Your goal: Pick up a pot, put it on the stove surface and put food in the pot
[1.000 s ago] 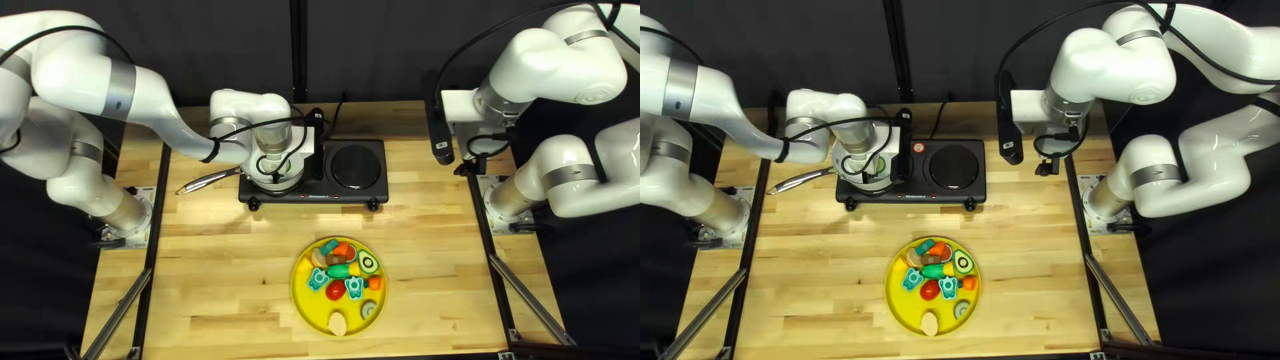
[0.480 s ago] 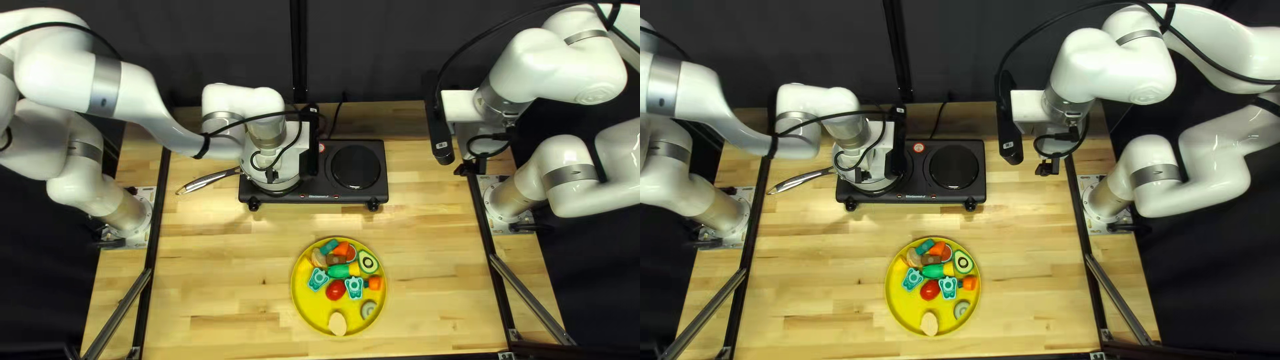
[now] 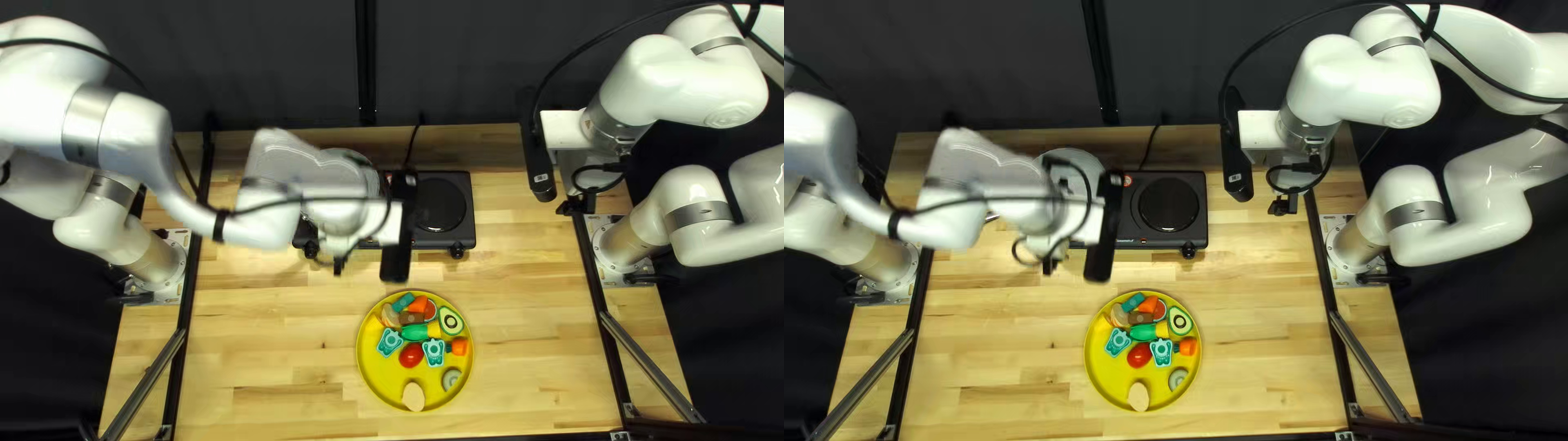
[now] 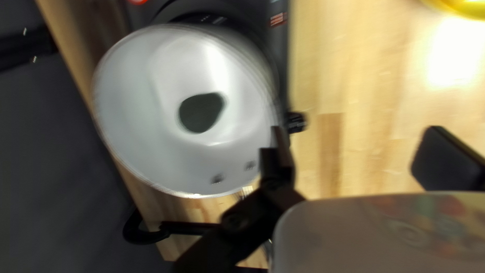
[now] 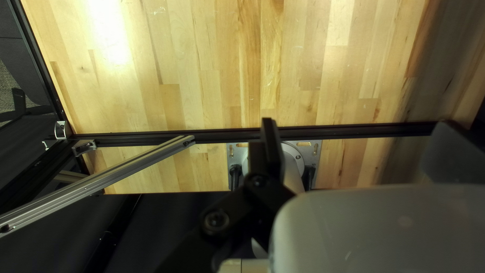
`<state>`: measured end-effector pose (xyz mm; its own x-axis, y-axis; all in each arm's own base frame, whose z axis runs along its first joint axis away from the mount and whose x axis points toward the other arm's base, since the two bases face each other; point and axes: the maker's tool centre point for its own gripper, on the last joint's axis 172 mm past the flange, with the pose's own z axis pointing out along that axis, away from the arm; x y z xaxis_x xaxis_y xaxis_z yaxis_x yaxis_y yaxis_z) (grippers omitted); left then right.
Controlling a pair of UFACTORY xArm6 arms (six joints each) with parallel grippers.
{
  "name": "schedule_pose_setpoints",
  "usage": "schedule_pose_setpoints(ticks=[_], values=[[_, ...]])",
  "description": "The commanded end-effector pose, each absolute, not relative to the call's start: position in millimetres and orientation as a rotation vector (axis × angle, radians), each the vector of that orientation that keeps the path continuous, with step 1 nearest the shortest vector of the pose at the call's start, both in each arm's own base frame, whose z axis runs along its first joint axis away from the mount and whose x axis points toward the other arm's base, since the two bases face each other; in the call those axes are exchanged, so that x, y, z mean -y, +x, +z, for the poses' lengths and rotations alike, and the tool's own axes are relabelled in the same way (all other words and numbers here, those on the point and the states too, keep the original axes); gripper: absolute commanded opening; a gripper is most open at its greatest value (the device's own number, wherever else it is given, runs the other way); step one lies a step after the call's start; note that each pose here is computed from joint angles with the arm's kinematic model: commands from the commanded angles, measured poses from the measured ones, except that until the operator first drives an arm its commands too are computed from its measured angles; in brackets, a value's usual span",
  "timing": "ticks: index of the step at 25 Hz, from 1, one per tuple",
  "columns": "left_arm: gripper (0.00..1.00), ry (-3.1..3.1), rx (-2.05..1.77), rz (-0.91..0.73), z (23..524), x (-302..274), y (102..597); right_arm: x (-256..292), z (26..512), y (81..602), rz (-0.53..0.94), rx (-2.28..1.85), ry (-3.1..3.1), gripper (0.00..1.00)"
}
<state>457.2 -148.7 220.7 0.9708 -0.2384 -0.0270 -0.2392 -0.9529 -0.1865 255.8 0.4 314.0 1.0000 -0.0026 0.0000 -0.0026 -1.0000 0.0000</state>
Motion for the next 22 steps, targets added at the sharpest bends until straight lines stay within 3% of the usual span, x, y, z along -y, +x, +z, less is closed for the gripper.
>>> schedule_pose_setpoints(ticks=[1, 9, 22], values=[[1.0, -2.944, -0.416, -0.019, 195, 203, 468, 0, 314, 256, 0.0, -0.004, -3.142, 1.0], [1.0, -3.006, -0.494, -0.05, 106, 242, 504, 0, 314, 256, 0.0, -0.004, -3.142, 1.0], [1.0, -3.052, -0.592, -0.074, 45, 221, 519, 0, 314, 256, 0.0, -0.004, -3.142, 1.0]])
